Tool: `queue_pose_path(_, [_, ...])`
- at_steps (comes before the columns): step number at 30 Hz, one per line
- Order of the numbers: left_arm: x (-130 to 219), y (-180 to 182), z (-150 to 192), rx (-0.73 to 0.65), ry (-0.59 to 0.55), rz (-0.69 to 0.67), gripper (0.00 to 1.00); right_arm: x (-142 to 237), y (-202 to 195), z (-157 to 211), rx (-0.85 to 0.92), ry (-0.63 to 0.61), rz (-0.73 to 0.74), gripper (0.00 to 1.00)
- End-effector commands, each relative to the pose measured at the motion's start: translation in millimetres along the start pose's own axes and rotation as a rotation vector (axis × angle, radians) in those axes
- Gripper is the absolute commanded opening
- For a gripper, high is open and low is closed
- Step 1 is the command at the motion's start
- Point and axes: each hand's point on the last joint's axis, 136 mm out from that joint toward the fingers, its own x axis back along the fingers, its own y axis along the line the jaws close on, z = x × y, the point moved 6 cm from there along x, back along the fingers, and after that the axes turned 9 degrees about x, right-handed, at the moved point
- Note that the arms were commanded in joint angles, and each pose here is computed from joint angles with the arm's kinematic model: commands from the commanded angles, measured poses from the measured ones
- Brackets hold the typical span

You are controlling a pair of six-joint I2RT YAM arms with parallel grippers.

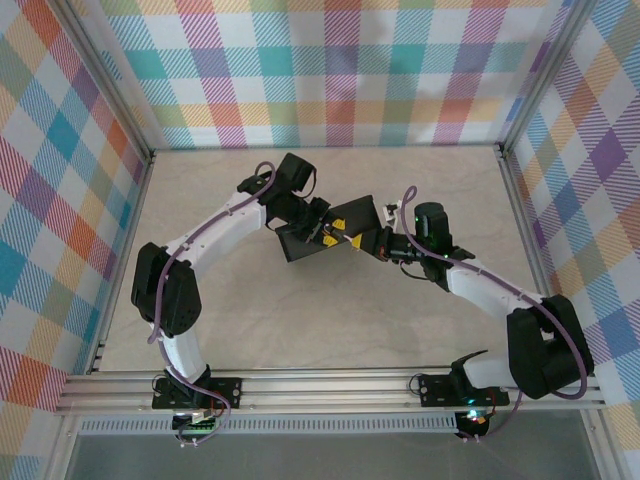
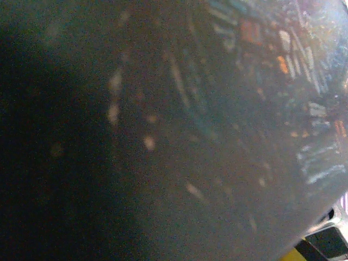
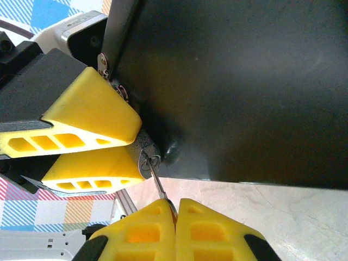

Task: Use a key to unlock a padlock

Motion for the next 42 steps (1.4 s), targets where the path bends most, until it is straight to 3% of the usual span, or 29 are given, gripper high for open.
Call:
queue_pose_path(1, [24.0, -16.0, 16.5, -0.061, 0.045, 0.111, 0.04, -2.6, 2.6, -6.1, 0.016, -0.015, -0.047, 0.07])
queue_pose_path(42, [31.9, -17.5, 16.4, -0.092, 0.09, 0.156, 0.04, -16.2, -0.9, -3.8, 0.107, -0.02, -0.204, 0.08])
